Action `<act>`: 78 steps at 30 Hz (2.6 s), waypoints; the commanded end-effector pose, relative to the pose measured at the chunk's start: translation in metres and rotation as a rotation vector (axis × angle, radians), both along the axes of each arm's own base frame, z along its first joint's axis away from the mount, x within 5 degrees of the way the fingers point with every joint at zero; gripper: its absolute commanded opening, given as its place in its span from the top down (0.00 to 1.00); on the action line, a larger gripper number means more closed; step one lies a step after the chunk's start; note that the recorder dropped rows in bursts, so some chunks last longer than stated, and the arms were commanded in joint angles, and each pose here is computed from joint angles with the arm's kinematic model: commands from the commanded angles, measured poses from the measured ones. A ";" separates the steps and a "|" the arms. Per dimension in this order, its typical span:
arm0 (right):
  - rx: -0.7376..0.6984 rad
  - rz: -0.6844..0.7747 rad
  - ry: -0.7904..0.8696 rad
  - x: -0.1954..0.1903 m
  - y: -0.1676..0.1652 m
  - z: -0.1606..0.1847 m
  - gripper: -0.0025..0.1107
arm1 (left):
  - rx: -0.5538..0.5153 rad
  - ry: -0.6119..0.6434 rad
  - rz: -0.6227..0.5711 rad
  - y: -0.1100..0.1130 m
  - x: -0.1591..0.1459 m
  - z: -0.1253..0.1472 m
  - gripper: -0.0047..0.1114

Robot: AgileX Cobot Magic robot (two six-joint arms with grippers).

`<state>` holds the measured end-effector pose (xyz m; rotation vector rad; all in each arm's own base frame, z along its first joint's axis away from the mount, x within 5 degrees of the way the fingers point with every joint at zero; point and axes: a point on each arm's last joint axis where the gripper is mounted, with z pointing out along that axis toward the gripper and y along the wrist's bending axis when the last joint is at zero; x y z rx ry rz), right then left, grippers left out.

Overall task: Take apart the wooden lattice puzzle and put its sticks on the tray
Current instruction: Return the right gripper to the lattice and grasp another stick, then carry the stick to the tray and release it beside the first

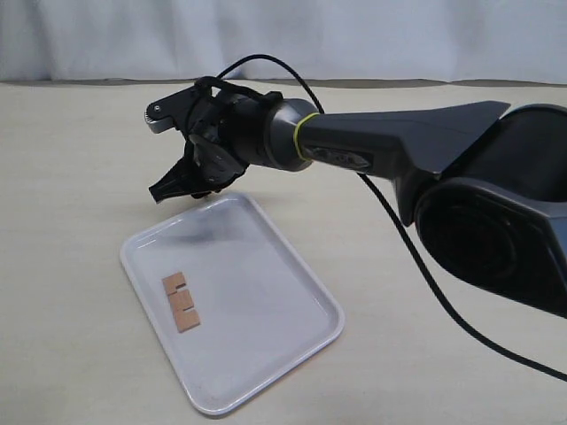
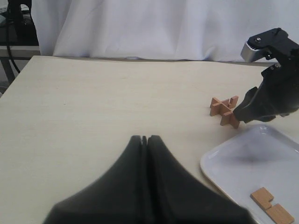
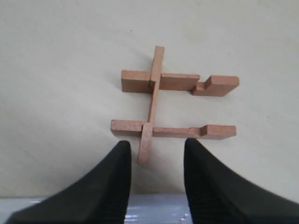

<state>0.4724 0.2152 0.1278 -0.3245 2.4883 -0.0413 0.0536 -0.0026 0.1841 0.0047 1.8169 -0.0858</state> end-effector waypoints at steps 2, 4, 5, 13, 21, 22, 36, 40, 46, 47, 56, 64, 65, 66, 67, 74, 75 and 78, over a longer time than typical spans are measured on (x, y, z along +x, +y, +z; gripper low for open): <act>0.006 0.003 -0.010 0.003 0.001 -0.008 0.66 | -0.006 -0.011 -0.008 -0.001 0.000 0.000 0.96; 0.011 0.002 -0.012 0.003 0.001 -0.009 0.66 | -0.004 -0.010 -0.007 0.000 0.000 0.000 0.96; 0.015 0.001 -0.016 0.003 0.002 -0.009 0.66 | -0.004 -0.010 -0.007 0.000 0.000 0.000 0.96; 0.036 -0.001 -0.019 0.005 0.004 -0.019 0.67 | -0.004 -0.010 -0.007 0.000 0.000 0.000 0.96; 0.036 -0.002 -0.016 0.005 0.004 -0.021 0.94 | -0.004 -0.010 -0.007 0.000 0.000 0.000 0.96; 0.037 -0.003 -0.019 0.005 0.004 -0.019 0.94 | -0.004 -0.010 -0.007 0.000 0.000 0.000 0.96; 0.023 -0.043 -0.031 -0.003 -0.004 0.036 0.94 | -0.006 -0.012 -0.008 -0.001 0.000 0.000 0.96; 0.025 -0.018 -0.005 -0.011 -0.005 0.057 0.94 | -0.006 -0.012 -0.008 -0.001 0.000 0.000 0.96; 0.083 0.035 0.055 -0.029 -0.004 0.071 0.94 | -0.006 -0.012 -0.008 -0.001 0.000 0.000 0.96; 0.110 0.038 0.051 -0.033 -0.004 0.072 0.94 | -0.006 -0.012 -0.008 -0.001 0.000 0.000 0.96; 0.268 0.173 0.037 -0.088 -0.013 0.053 0.94 | -0.006 -0.012 -0.008 -0.001 0.000 0.000 0.96; 0.354 0.134 0.129 -0.114 -0.018 0.015 0.94 | -0.006 -0.012 -0.008 -0.001 0.000 0.000 0.96; 0.366 0.139 0.152 -0.116 -0.017 0.014 0.94 | -0.006 -0.012 -0.008 -0.001 0.000 0.000 0.96; 0.376 0.148 0.170 -0.117 -0.016 0.012 0.94 | -0.004 -0.011 -0.007 0.000 0.000 0.000 0.96; 0.381 0.166 0.177 -0.118 -0.015 0.012 0.94 | -0.004 -0.008 -0.007 0.000 0.000 0.000 0.96; 0.445 0.172 0.190 -0.117 -0.009 0.001 0.94 | -0.004 -0.010 -0.007 0.000 0.000 0.000 0.96; 0.457 0.156 0.201 -0.116 -0.008 -0.003 0.92 | -0.004 -0.010 -0.007 0.000 0.000 0.000 0.96; 0.469 0.180 0.212 -0.115 -0.004 -0.002 0.75 | -0.004 -0.010 -0.007 0.000 0.000 0.000 0.96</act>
